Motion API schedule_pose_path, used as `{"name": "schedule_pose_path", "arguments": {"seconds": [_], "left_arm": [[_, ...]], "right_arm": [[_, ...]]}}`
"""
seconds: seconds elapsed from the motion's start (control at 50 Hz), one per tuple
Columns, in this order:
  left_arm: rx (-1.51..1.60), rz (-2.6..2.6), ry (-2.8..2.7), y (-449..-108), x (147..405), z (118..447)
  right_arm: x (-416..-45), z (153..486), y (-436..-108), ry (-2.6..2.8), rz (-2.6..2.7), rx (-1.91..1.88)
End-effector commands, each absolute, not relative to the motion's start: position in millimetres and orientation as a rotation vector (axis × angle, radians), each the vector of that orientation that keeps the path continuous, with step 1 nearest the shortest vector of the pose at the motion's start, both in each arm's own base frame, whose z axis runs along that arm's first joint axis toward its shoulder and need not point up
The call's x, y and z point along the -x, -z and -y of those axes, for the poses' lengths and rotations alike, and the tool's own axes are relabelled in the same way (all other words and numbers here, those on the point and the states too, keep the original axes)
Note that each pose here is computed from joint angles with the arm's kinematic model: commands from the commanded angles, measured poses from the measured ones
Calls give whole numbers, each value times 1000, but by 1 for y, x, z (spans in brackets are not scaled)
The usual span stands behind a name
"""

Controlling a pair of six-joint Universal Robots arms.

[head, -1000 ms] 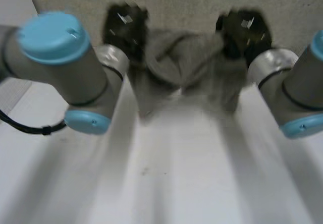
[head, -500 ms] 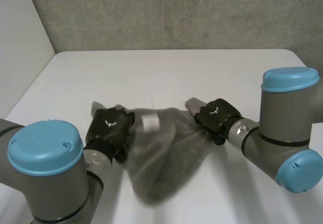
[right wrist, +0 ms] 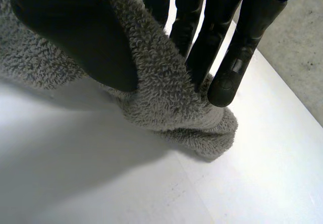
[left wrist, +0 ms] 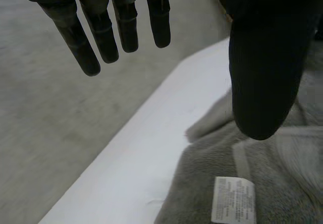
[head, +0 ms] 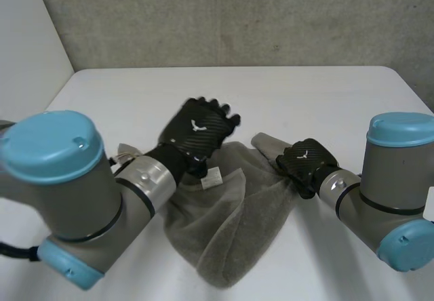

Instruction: Fold the towel.

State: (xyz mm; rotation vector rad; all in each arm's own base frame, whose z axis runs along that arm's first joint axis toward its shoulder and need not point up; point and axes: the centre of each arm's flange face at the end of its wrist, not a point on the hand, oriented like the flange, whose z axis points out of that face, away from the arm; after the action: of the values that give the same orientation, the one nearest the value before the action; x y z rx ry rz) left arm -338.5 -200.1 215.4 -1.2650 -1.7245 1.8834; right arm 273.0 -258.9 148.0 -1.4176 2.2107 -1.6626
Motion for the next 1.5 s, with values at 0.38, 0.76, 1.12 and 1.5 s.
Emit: {"name": "schedule_pose_path", "arguments": {"seconds": [0.38,0.76,1.12,1.5], "left_arm": [[1645,1596,-1482,-144,372,214],[1668,1626,-1440,-133,373,220],[1762,1597,-1431,-121,372,218],[1709,1600,-1719,-197,353,244]], "right_arm": [[-269,263,-126,1595,-2262,1419],[-269,263,-122,1581,-2267,1427],[-269,262,-122,1579,-2268,1428],[-265,273,-156,1695,-2245,1389]]}}
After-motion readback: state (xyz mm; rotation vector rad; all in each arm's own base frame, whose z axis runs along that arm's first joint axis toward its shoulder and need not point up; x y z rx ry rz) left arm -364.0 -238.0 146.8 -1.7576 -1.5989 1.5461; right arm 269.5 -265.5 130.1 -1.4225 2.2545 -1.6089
